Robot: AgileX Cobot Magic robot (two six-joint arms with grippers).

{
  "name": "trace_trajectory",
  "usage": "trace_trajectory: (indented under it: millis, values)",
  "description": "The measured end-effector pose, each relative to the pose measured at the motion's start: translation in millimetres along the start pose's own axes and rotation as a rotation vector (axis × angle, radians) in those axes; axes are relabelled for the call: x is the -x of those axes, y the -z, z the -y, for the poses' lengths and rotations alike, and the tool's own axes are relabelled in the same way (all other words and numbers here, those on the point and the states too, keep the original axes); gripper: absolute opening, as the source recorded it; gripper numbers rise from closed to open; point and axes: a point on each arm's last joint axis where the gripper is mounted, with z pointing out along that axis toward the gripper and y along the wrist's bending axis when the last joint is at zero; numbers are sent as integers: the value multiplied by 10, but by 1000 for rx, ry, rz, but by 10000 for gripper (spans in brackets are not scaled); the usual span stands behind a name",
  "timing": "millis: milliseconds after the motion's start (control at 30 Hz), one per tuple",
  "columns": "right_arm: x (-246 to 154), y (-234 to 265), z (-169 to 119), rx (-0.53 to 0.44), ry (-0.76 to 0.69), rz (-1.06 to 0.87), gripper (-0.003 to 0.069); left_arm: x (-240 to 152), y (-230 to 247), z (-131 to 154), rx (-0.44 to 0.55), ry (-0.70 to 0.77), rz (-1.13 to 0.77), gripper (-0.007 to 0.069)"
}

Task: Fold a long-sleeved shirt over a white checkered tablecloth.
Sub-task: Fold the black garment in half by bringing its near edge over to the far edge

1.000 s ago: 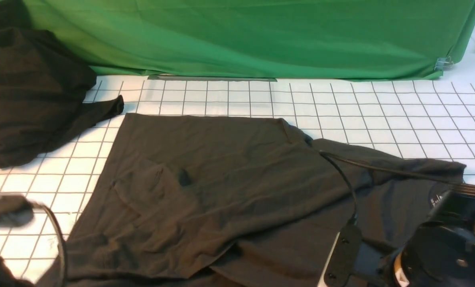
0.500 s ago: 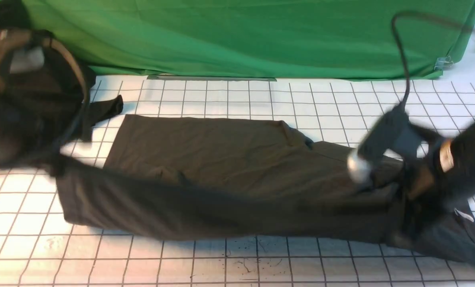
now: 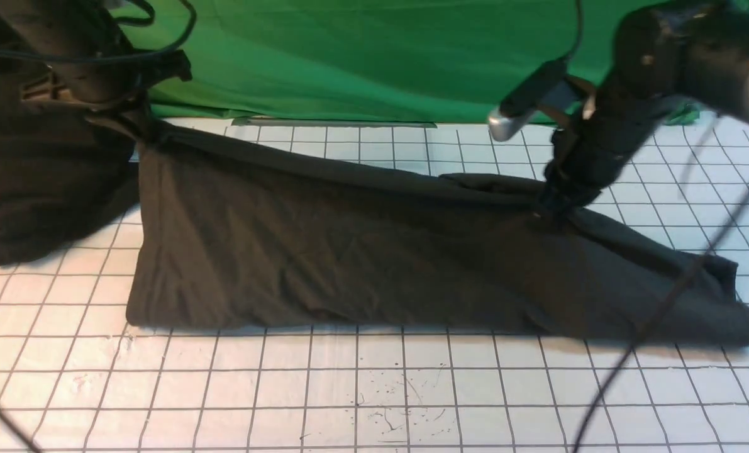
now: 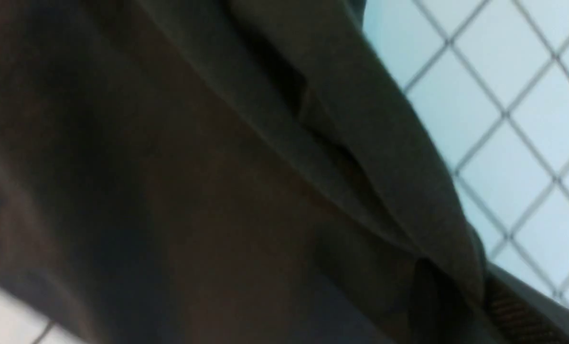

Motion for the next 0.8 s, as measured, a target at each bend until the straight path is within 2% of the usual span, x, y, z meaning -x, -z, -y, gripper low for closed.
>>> trace_trajectory:
  millis: [167, 400, 500, 567, 633, 667, 700, 800]
  values:
    - [117, -299, 39, 0, 1, -2, 59, 94, -340, -12, 16, -1, -20, 24]
    - [233, -317, 90, -38, -5, 83, 403, 114, -562, -21, 22, -6, -5, 62]
    - [296, -87, 131, -52, -63, 117, 462, 137, -558, -36, 39, -6, 19, 119]
    - [332, 98, 156, -62, -107, 149, 457, 148, -557, -62, 61, 5, 30, 165]
    - [364, 348, 172, -61, -188, 197, 408, 162, -555, -87, 83, 9, 44, 226]
    - [366, 366, 171, -59, -190, 201, 400, 163, -555, -93, 84, 9, 44, 232]
    - [377, 496, 149, -30, -206, 224, 318, 169, -554, -117, 92, 10, 46, 275]
    - [377, 476, 32, 97, -177, 204, 108, 172, -543, -147, 102, 18, 39, 342]
